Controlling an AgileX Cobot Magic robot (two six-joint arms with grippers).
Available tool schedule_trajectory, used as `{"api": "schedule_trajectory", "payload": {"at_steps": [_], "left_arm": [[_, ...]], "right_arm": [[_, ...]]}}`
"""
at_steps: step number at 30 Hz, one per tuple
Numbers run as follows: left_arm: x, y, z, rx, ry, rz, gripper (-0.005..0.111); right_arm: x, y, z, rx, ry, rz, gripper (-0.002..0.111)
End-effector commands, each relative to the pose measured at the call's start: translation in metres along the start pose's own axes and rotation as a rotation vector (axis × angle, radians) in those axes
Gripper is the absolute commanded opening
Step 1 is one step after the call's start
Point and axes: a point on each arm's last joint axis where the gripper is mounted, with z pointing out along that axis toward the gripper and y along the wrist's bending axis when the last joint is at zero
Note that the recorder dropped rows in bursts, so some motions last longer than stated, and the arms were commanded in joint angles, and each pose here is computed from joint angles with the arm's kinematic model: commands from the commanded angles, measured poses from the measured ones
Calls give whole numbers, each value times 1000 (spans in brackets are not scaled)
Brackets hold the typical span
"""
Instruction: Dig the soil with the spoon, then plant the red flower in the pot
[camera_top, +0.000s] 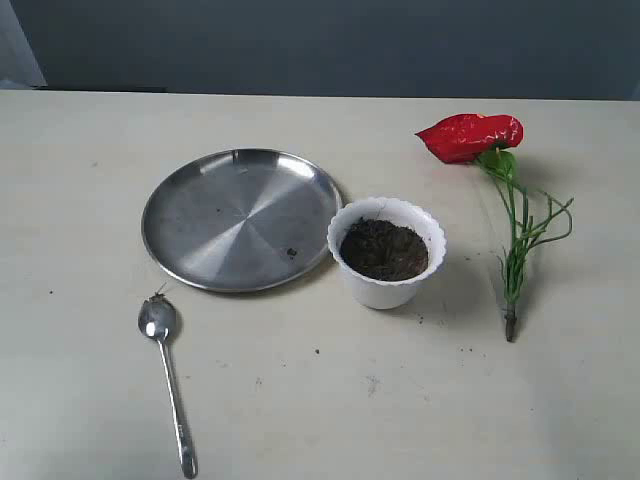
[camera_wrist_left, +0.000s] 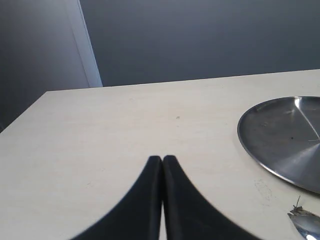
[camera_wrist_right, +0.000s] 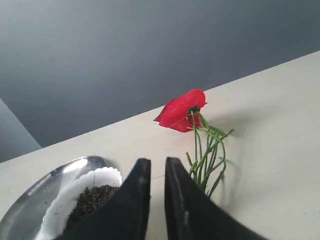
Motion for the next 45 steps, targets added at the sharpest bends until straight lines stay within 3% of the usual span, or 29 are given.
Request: {"api": "schedule_trajectory", "payload": {"at_steps": [1,4,7,15,23,26,29,36,41,45], "left_arm": [[-2,0,-1,5,-14,-1,0],[-2,0,-1,5,-14,-1,0],[-2,0,-1,5,-14,-1,0],[-2,0,-1,5,-14,-1,0],[-2,0,-1,5,-14,-1,0],[-2,0,-1,5,-14,-1,0],[-2,0,-1,5,-14,-1,0],[-2,0,-1,5,-14,-1,0],[-2,0,-1,5,-14,-1,0],[-2,0,-1,5,-14,-1,0]], "right_arm": [[-16,11,-2,-162,-173,300,12],[-31,15,-7,-254,-323,441,12],[-38,16,-11,-298,-405,441,12],[-37,16,-11,-294,-397,443,12],[-61,20,-26,-422,-685,439,12],[-69,30,-15,-342,-528,334,12],[-96,50,-1,-223,-313,65,12],[-162,85,53,-34,46,-176,12],[-159,124,105,-88,450,-400,12],[-117,169,134,-250,670,-507,12]]}}
